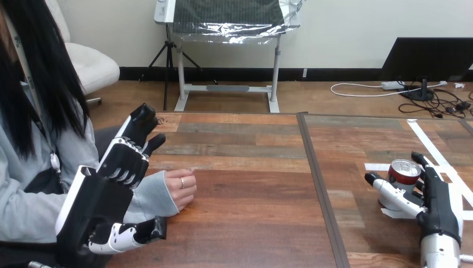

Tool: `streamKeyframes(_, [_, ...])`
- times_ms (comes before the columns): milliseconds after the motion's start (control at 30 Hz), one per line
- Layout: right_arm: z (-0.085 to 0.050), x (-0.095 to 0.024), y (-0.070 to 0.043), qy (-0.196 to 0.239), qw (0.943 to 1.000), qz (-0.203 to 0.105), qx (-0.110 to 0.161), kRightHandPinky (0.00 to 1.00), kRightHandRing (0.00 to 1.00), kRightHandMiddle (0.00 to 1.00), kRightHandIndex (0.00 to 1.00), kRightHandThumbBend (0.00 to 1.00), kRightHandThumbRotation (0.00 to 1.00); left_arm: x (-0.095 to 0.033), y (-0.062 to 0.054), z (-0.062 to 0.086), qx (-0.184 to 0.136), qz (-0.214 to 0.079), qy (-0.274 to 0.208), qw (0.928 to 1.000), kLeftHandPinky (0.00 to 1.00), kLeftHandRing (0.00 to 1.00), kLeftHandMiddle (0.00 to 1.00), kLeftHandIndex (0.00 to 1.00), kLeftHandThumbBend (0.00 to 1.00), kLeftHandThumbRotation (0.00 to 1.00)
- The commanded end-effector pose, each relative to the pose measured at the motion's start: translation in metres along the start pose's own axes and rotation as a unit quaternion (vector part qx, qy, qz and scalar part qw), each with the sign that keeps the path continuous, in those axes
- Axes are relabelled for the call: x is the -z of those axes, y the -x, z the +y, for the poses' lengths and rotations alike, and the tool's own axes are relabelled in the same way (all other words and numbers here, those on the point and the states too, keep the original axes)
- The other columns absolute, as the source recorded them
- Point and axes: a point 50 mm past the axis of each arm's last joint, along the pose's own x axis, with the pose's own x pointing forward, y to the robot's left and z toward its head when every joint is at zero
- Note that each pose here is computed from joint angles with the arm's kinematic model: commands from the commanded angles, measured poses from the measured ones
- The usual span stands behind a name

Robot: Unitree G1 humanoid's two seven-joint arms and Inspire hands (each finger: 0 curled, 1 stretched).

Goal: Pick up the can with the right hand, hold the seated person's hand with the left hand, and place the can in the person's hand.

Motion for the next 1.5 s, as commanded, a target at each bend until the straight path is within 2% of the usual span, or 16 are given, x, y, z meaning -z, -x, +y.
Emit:
streamKeyframes(0, [0.0029, -0.0335, -0.0212, -0.009, 0.9989, -0.037, 0.026, 0.62, 0.7, 0.75, 0.77, 0.97, 0.08, -0.01, -0.0147, 0.0006, 0.003, -0.04, -0.014, 0.9991, 0.93, 0.99, 0.98, 0.95, 1.0, 0.48])
streamKeyframes(233, [0.0038, -0.0347, -0.0221, 0.003, 0.9983, -0.033, 0.048, 0.5, 0.56, 0.62, 0.65, 0.95, 0.01, -0.0105, -0.0142, -0.0001, 0.002, -0.042, -0.016, 0.999, 0.92, 0.99, 0.98, 0.95, 1.0, 0.48])
streamKeyframes(567, [0.0043, -0.0355, -0.0237, 0.002, 0.9975, -0.02, 0.067, 0.4, 0.45, 0.51, 0.54, 0.87, 0.0, -0.0107, -0.0141, -0.0008, 0.002, -0.046, -0.018, 0.9988, 0.93, 0.99, 0.98, 0.95, 1.0, 0.48])
streamKeyframes(1133, [0.002, -0.0367, -0.0251, -0.001, 0.9968, -0.017, 0.078, 0.32, 0.37, 0.46, 0.49, 0.85, 0.0, -0.0099, -0.0156, -0.0015, 0.008, -0.051, -0.012, 0.9986, 0.94, 1.0, 0.99, 0.95, 1.0, 0.46])
streamKeyframes(1467, [0.0007, -0.0397, -0.0255, 0.003, 0.9964, -0.031, 0.079, 0.31, 0.36, 0.46, 0.49, 0.85, 0.0, -0.01, -0.0163, -0.0032, 0.005, -0.049, -0.009, 0.9988, 0.93, 0.99, 0.98, 0.94, 1.0, 0.45])
